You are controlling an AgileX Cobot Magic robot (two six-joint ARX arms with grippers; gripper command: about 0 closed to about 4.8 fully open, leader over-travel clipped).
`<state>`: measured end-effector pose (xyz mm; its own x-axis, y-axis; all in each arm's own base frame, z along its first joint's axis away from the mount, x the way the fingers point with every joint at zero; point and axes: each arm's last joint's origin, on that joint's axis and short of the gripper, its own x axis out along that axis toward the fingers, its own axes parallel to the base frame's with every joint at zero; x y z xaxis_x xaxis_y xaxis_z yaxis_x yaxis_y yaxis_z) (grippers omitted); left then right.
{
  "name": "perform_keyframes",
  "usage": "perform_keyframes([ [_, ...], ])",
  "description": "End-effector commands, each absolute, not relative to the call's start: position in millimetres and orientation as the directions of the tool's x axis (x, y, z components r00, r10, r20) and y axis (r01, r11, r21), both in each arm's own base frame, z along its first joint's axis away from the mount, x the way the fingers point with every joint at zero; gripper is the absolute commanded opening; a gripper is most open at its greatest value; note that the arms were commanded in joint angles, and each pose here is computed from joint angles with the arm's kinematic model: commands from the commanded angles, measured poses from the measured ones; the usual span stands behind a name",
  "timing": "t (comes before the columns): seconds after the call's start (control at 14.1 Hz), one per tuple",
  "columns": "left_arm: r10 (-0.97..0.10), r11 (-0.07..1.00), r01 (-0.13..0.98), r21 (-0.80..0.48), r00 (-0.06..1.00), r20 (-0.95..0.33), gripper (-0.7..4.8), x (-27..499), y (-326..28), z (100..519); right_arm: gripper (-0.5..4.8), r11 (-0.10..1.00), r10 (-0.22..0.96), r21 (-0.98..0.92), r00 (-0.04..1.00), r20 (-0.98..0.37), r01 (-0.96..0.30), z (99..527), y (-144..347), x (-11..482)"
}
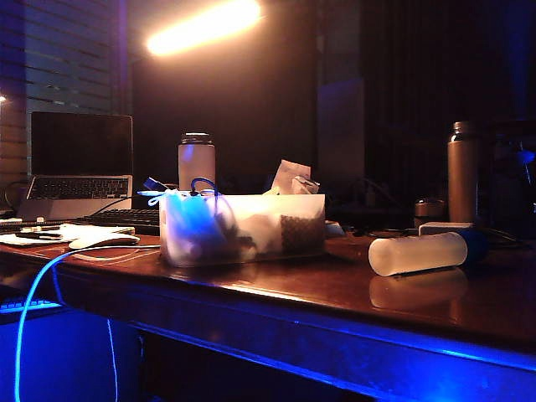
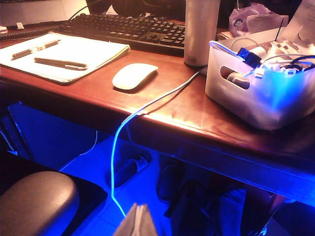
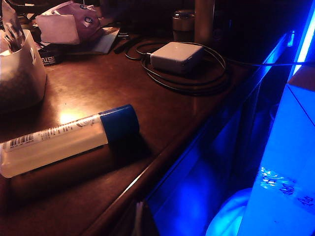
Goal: Pick up the liquid glue and place it into the translucent box.
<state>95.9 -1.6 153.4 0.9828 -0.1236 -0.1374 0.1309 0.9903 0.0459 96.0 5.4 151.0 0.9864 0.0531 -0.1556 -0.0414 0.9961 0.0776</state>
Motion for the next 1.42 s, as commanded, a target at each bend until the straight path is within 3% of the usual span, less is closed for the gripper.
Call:
perform_keyframes([
  [0.07,-0.125,0.990,0.133,0.046,0.980,-0.157,-0.01,95.9,-1.7,149.7,-0.05,0.996,0.056,0.081,0.985,-0.164,-0.043,149.3,5.5,96.0],
  [0.28,-0.125,0.990,0.133,0.042,0.980,-0.157,-0.01,95.9,-1.7,149.7,-0.05,0.995,0.056,0.095,0.985,-0.164,-0.040,149.3,5.5,96.0],
  [0.43,-0.125,0.986,0.114,-0.124,0.989,-0.082,-0.03,96.4,-1.7,158.8,-0.05,0.985,0.048,0.170,0.988,-0.144,-0.023,153.6,5.2,95.7],
  [0.57,-0.101,0.959,0.115,-0.260,0.993,0.066,-0.03,88.8,-1.2,198.3,-0.05,0.976,0.047,0.214,0.997,-0.068,-0.032,178.4,4.9,91.3],
  [0.78,-0.010,0.978,0.045,-0.203,0.985,0.171,-0.03,79.8,1.2,277.1,-0.05,0.971,-0.052,0.237,0.996,0.073,0.033,241.6,1.2,76.5],
  [0.92,-0.079,0.992,0.085,-0.088,0.994,0.073,-0.03,103.3,-0.1,326.9,-0.05,0.972,-0.083,0.224,0.994,0.068,0.066,279.9,0.5,80.2],
  [1.07,-0.251,0.966,0.255,0.039,0.964,-0.091,-0.03,137.4,-4.2,375.8,-0.05,0.977,-0.080,0.201,0.996,0.033,0.072,310.5,1.6,97.9],
  [1.21,-0.465,0.873,0.488,0.007,0.836,-0.293,-0.03,169.2,-10.1,422.7,-0.05,0.997,-0.029,0.074,0.998,-0.055,0.033,334.8,4.9,131.0],
  [1.42,-0.560,0.806,0.589,-0.050,0.733,-0.385,-0.03,182.7,-22.2,455.2,-0.05,0.999,0.033,0.040,0.968,-0.251,-0.023,348.3,9.8,186.1],
])
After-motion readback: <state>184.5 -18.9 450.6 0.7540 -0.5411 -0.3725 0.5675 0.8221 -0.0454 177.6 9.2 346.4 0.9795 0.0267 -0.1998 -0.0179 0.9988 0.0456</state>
